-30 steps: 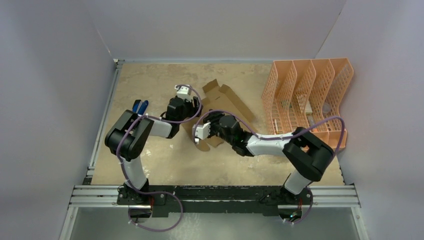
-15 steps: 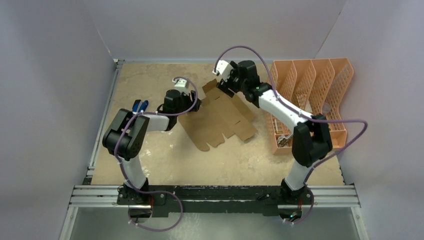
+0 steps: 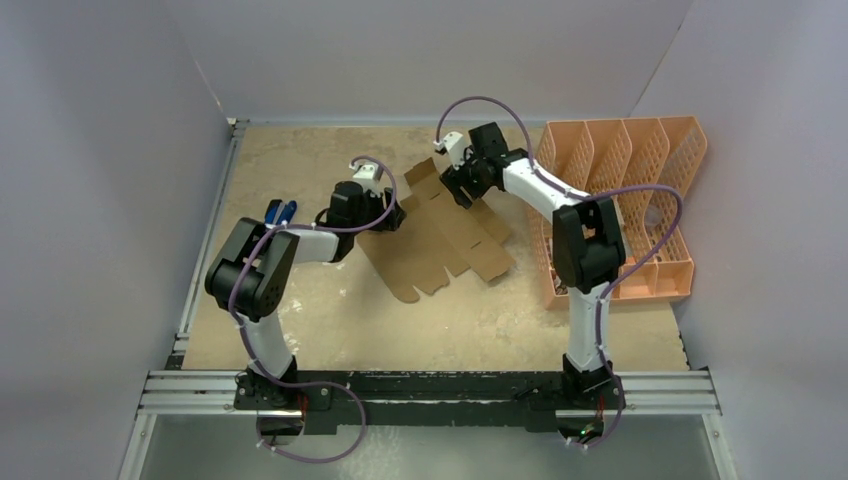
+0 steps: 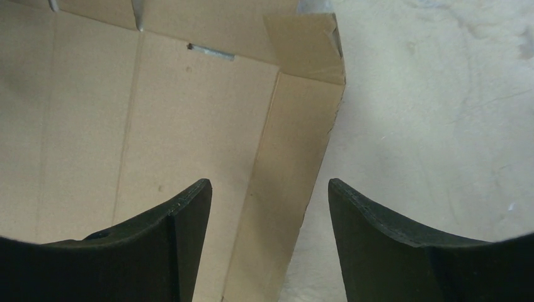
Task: Fold the paper box
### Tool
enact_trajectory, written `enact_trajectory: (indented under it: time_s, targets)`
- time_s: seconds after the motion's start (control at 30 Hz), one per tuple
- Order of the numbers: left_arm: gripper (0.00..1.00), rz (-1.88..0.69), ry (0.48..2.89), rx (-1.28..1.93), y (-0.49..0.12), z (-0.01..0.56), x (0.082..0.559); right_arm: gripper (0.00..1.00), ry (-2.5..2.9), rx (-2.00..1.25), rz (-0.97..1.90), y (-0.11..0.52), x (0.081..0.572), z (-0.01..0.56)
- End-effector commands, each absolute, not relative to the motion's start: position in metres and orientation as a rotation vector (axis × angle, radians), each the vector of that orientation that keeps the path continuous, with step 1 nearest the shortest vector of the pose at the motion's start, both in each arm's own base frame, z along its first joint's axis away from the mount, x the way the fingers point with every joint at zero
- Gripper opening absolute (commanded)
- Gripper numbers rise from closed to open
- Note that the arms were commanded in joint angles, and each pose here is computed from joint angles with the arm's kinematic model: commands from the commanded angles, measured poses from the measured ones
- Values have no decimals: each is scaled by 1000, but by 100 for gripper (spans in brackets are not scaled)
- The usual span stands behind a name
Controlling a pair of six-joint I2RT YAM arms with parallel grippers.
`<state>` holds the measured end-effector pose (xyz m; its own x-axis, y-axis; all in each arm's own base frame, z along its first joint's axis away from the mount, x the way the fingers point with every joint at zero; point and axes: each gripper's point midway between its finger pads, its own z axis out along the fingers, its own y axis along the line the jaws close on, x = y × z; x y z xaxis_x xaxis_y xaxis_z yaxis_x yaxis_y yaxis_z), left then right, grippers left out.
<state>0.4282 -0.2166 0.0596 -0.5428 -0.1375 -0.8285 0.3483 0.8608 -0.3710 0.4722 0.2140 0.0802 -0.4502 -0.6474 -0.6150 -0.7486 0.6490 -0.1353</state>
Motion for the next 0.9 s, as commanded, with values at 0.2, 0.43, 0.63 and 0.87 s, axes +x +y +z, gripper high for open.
enact_trajectory:
  time_s: [0.2, 0.43, 0.63, 0.87]
  targets:
    - [57, -674, 2019, 151, -222, 72, 428, 65, 2339, -969, 240, 198, 469, 74]
    - [56, -682, 2016, 146, -223, 72, 428, 60, 2385, -959, 264, 191, 461, 58]
    - [56, -699, 2003, 135, -224, 76, 428, 51, 2403, -989, 298, 193, 455, 49]
    - [56, -741, 1953, 96, -218, 95, 435, 24, 2381, -1059, 353, 199, 450, 51]
